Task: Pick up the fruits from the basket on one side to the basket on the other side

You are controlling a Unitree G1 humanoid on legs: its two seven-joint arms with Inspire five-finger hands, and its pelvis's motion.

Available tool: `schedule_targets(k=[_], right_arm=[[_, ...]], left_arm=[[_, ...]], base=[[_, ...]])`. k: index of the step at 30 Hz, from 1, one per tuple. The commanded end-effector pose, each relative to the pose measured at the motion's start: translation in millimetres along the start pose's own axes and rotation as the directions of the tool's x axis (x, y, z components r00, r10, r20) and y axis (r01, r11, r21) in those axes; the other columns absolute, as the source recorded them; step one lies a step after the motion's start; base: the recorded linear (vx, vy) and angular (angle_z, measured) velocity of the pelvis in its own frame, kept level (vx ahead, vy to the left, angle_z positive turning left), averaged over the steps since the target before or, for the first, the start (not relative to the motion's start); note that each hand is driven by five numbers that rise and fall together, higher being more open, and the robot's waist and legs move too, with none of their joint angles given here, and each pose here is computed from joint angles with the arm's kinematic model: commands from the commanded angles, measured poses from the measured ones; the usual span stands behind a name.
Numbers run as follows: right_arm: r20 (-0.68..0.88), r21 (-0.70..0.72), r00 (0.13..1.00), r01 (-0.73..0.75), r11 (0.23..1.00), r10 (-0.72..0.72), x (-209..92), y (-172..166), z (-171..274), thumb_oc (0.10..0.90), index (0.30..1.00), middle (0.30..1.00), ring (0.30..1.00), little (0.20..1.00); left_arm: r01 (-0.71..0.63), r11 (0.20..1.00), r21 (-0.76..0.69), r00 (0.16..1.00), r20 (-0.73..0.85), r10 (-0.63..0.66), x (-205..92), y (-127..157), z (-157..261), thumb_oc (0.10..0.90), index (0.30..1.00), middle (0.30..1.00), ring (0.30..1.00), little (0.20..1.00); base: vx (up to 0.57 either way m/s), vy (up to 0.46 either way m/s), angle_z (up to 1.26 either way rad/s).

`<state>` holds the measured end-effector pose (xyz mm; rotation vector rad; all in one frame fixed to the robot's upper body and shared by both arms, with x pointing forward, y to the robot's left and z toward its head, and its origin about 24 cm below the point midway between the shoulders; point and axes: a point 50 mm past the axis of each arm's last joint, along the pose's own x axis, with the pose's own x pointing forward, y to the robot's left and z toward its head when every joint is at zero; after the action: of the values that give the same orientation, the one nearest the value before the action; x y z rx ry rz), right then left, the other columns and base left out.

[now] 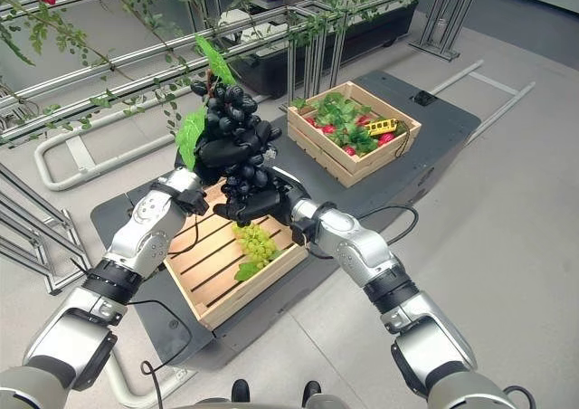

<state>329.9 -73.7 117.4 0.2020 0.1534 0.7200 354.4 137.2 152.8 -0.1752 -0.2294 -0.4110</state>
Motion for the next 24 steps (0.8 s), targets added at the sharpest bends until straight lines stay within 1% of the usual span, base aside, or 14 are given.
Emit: schedule_targets(k=[1, 6, 15, 16, 17, 21, 24], right_arm=[[0.363, 0.158, 0.931, -0.043, 0.987, -0.017, 3, 12, 45, 0.400, 0.300, 0.300, 0.300, 0.300], [0.388, 0.197, 0.920, -0.030, 0.980, -0.050, 2, 14, 44, 0.400, 0.300, 0.300, 0.300, 0.300], [0.401, 0.208, 0.914, -0.021, 0.978, -0.065, 3, 14, 46, 0.400, 0.300, 0.300, 0.300, 0.300], [0.402, 0.210, 0.913, -0.020, 0.978, -0.068, 3, 14, 46, 0.400, 0.300, 0.300, 0.300, 0.300], [0.402, 0.211, 0.913, -0.018, 0.977, -0.070, 2, 13, 47, 0.400, 0.300, 0.300, 0.300, 0.300], [0.401, 0.212, 0.913, -0.014, 0.977, -0.073, 1, 12, 45, 0.400, 0.300, 0.300, 0.300, 0.300], [0.401, 0.214, 0.912, -0.008, 0.977, -0.081, 0, 10, 45, 0.400, 0.300, 0.300, 0.300, 0.300]], left_arm=[[0.010, 0.999, -0.031, 0.977, 0.211, -0.003, 11, -5, 25, 0.400, 0.300, 0.300, 0.300, 0.300], [0.002, 0.999, -0.045, 0.978, 0.206, 0.007, 10, -8, 20, 0.400, 0.300, 0.300, 0.300, 0.300], [-0.004, 0.999, -0.044, 0.984, 0.177, 0.011, 10, -8, 16, 0.400, 0.300, 0.300, 0.300, 0.300], [-0.010, 0.999, -0.040, 0.985, 0.169, 0.016, 10, -8, 15, 0.549, 0.524, 0.524, 0.524, 0.524], [-0.015, 0.999, -0.040, 0.987, 0.158, 0.022, 10, -6, 14, 0.800, 0.900, 0.900, 0.900, 0.900], [-0.039, 0.999, -0.025, 0.992, 0.119, 0.042, 8, -2, 8, 0.800, 0.900, 0.900, 0.900, 0.900], [-0.062, 0.998, 0.015, 0.994, 0.089, 0.060, 7, 4, 2, 0.800, 0.900, 0.900, 0.900, 0.900]], base=[[0.00, 0.000, 0.00], [0.00, 0.000, 0.00], [0.00, 0.000, 0.00], [0.00, 0.000, 0.00], [0.00, 0.000, 0.00], [0.00, 0.000, 0.00], [0.00, 0.000, 0.00]])
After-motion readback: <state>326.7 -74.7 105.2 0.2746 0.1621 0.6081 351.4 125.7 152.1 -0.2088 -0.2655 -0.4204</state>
